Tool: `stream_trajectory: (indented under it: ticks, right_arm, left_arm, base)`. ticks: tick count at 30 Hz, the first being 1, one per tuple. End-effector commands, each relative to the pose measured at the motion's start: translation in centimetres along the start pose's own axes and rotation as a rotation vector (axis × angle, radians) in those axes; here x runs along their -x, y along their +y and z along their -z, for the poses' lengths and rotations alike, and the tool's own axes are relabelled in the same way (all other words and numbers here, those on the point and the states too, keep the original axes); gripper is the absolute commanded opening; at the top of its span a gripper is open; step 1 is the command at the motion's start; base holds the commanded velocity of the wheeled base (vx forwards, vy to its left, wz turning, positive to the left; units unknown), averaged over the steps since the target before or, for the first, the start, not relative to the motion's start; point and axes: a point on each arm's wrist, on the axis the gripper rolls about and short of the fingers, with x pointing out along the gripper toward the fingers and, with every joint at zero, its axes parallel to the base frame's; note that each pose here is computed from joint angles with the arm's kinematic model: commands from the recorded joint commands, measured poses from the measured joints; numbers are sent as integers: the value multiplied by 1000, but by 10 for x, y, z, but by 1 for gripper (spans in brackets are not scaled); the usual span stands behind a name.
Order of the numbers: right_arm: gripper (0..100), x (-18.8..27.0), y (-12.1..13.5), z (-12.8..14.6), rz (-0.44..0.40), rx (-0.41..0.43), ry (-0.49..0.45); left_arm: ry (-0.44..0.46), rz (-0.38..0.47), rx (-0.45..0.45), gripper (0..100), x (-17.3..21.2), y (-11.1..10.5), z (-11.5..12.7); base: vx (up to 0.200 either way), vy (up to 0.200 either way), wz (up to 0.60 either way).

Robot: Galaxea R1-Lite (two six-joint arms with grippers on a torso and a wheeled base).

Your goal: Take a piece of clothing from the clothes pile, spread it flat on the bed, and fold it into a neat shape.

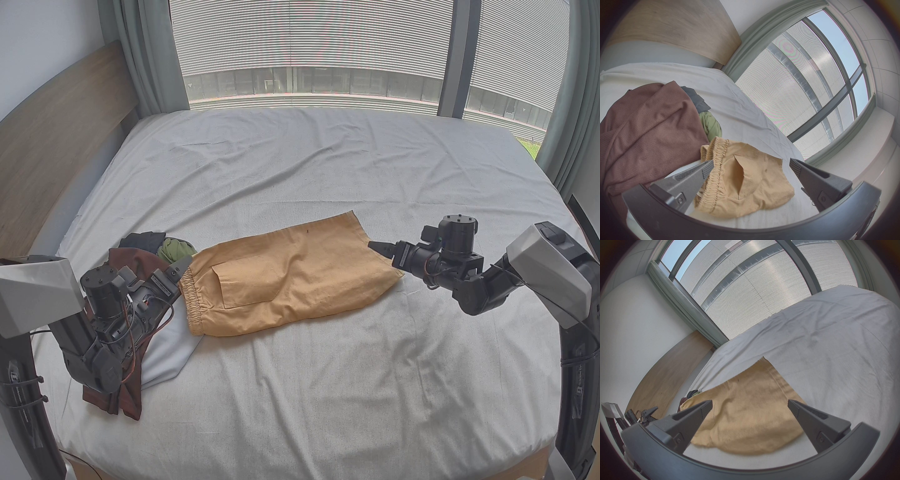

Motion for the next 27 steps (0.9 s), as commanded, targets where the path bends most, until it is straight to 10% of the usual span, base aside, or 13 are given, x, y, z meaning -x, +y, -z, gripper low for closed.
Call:
stream_trajectory:
  ticks: [1, 27]
  right_arm:
    - [100, 25, 2, 14, 17, -15, 42]
    - [100, -8, -29, 71, 70, -67, 134]
  left_arm:
    - [36, 55, -11, 100, 13, -17, 2]
    - [46, 48, -45, 100, 13, -14, 6]
  base:
    - [0, 0, 0]
    - [0, 0, 0]
